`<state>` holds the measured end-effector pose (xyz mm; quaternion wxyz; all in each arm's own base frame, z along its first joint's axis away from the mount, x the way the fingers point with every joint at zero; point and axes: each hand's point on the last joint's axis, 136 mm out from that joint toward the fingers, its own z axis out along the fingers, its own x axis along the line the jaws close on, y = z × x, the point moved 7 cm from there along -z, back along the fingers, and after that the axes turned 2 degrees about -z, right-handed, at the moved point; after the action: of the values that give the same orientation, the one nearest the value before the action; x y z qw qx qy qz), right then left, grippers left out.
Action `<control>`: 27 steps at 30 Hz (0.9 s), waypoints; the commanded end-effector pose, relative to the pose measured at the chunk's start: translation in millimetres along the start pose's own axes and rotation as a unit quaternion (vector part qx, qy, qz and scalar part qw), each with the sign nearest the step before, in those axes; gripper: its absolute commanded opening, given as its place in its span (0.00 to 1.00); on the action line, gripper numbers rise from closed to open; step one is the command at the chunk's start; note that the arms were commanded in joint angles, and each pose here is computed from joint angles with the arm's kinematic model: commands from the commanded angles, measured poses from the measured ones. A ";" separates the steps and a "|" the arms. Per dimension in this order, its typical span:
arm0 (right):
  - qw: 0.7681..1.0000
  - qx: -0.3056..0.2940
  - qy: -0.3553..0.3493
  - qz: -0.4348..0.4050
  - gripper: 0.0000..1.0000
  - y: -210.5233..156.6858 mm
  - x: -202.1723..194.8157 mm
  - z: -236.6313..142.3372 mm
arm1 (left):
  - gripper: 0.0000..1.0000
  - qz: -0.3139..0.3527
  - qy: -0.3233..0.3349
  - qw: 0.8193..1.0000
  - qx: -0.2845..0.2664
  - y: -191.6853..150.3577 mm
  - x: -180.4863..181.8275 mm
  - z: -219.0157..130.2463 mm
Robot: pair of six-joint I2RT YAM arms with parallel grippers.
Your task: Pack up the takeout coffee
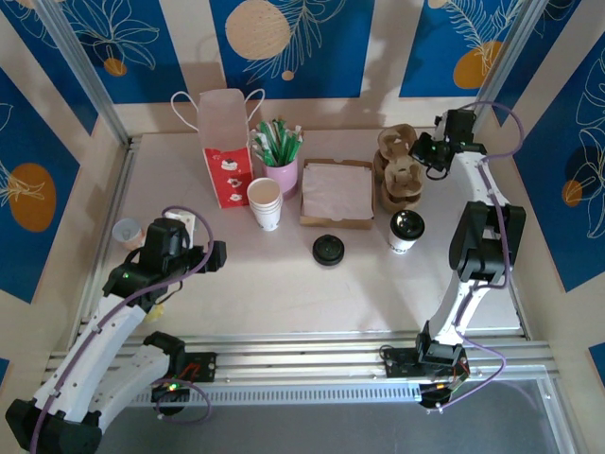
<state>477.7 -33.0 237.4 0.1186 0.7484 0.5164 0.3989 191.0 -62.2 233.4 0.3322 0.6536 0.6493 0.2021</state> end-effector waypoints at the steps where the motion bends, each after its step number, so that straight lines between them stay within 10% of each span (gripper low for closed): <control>1: 0.996 -0.058 0.058 -0.020 0.05 21.9 44.0 -49.5 | 0.98 0.007 0.004 1.000 -0.013 4.0 1.8 -1.1; 10: 0.986 -0.095 0.121 -0.065 0.04 2.6 110.7 -123.3 | 1.00 -0.020 0.017 0.998 -0.049 8.3 6.3 -12.5; 27: 0.981 0.089 0.112 -0.130 0.05 -257.3 133.5 -163.5 | 1.00 -0.065 0.024 0.994 -0.088 27.1 8.6 -52.8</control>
<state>225.9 151.7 270.5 0.0436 0.6111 0.6576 0.4385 175.5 -48.6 269.0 0.3858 0.5947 0.6615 0.2447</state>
